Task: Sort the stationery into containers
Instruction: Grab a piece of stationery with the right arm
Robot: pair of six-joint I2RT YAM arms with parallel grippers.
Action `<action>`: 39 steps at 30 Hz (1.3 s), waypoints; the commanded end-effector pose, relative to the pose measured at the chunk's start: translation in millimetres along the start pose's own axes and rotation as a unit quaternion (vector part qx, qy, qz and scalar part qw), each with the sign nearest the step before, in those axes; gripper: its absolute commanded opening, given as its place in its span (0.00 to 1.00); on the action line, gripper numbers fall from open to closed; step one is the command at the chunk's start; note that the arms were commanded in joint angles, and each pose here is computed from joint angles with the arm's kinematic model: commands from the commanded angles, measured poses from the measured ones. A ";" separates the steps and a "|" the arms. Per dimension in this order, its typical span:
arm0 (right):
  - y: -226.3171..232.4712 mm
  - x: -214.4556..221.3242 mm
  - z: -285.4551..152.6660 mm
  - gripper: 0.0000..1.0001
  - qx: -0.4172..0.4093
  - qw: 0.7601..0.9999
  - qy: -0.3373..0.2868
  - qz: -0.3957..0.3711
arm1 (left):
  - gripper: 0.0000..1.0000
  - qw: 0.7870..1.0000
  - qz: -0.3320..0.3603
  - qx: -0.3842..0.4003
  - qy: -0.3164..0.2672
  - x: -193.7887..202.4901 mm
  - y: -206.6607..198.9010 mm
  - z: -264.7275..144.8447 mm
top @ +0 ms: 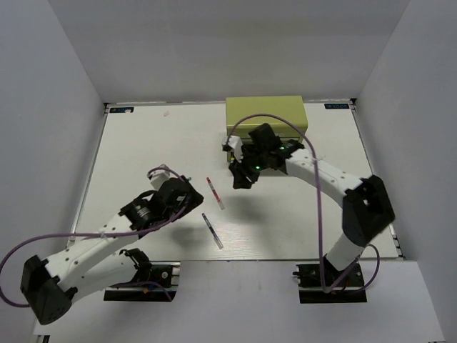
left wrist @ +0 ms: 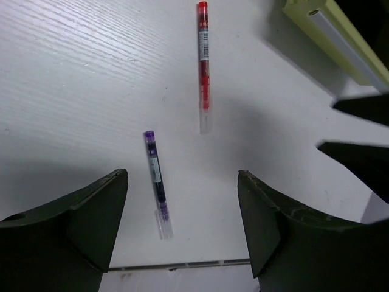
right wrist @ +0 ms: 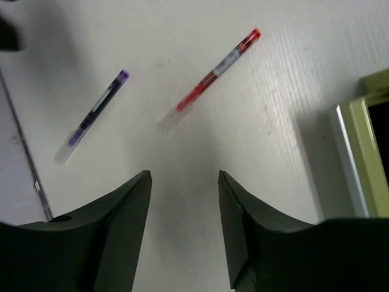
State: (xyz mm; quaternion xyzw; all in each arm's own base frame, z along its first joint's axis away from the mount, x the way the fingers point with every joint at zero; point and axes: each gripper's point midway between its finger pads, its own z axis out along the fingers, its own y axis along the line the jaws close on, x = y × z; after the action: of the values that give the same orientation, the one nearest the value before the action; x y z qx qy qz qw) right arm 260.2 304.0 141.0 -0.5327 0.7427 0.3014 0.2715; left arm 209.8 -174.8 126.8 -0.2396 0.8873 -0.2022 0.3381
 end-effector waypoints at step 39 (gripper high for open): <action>2.1 53.5 119.1 0.15 0.100 0.987 0.124 0.016 | 0.85 0.997 -0.046 -0.015 0.052 26.3 46.0 -32.9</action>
State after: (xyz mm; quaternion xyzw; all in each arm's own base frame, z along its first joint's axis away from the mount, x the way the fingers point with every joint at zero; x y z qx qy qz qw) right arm 271.8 378.7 21.6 -0.5078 0.8093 0.1544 0.2516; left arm 152.7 -135.1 113.7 -0.2808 0.8966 -0.1968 0.2803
